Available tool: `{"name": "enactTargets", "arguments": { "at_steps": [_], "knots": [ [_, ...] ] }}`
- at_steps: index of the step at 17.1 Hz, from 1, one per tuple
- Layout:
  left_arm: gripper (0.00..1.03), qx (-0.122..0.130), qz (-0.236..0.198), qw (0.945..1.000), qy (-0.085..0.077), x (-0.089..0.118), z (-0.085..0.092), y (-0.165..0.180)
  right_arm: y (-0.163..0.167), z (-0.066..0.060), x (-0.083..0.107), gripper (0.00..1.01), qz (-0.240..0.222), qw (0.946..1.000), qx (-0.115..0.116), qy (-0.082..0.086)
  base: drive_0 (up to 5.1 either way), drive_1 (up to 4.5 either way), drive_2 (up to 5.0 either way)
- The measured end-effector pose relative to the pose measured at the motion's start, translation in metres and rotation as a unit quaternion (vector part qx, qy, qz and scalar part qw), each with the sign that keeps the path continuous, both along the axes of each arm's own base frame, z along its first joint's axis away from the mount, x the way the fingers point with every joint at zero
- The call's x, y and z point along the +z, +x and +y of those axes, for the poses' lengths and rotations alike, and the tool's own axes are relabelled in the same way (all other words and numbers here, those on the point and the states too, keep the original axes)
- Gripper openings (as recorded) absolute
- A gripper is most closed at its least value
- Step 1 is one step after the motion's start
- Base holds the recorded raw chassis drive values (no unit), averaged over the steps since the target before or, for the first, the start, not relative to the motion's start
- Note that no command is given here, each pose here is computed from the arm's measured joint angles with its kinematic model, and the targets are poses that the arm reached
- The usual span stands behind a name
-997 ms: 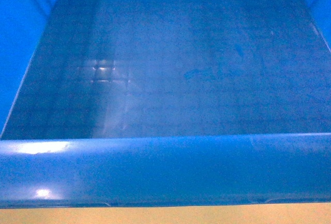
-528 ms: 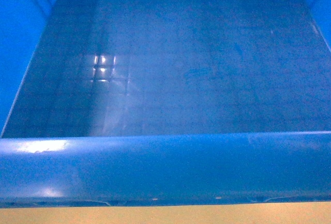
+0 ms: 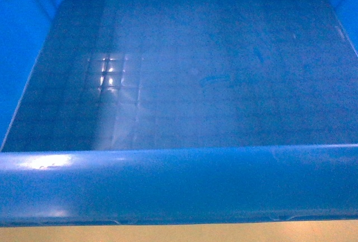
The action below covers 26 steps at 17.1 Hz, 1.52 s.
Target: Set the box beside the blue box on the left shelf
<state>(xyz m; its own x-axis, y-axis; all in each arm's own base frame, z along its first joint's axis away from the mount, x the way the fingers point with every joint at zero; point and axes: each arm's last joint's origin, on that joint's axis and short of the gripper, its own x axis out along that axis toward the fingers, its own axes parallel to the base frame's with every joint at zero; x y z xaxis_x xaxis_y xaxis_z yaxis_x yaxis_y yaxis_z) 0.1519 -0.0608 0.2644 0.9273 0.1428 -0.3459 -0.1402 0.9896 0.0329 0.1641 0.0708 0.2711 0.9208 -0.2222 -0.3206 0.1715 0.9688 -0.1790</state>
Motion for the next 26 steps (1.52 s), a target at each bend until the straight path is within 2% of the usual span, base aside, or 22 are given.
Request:
{"name": "enactTargets", "arguments": {
  "at_steps": [26],
  "knots": [
    [0.10,0.000,0.000,1.0000,0.000,0.0000,0.0000,0.0002,0.0002,0.0001,0.0000,0.16,-0.001,1.0000,0.000,0.000,0.0,4.08,-4.1]
  ]
}}
